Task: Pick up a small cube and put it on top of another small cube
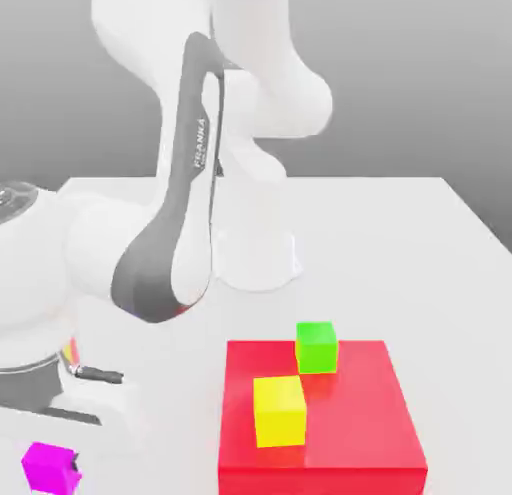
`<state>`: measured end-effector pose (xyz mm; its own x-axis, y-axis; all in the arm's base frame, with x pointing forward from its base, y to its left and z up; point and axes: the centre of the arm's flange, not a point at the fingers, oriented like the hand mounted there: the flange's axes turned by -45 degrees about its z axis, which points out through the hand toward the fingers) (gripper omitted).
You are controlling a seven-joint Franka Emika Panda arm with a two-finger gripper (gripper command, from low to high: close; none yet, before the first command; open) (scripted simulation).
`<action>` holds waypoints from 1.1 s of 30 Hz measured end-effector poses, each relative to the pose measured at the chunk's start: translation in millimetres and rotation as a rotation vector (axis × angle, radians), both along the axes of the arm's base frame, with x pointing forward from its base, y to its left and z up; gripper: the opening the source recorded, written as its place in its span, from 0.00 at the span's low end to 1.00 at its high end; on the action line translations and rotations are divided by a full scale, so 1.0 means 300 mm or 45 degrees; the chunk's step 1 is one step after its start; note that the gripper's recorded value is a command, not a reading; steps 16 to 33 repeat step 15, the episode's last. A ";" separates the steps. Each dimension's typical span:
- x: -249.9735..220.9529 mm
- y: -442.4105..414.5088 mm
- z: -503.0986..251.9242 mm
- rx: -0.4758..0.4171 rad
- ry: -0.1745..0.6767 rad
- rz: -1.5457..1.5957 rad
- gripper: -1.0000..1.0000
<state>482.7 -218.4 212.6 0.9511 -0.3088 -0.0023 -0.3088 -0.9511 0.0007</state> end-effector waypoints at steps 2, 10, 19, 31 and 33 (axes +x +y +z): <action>-0.083 -0.024 0.037 0.000 0.000 -0.083 0.00; -0.313 -0.053 0.012 0.001 -0.005 -0.303 0.00; -0.320 -0.051 -0.093 0.000 -0.003 -0.307 1.00; -0.320 -0.051 -0.093 0.000 -0.003 -0.307 1.00; -0.320 -0.051 -0.093 0.000 -0.003 -0.307 1.00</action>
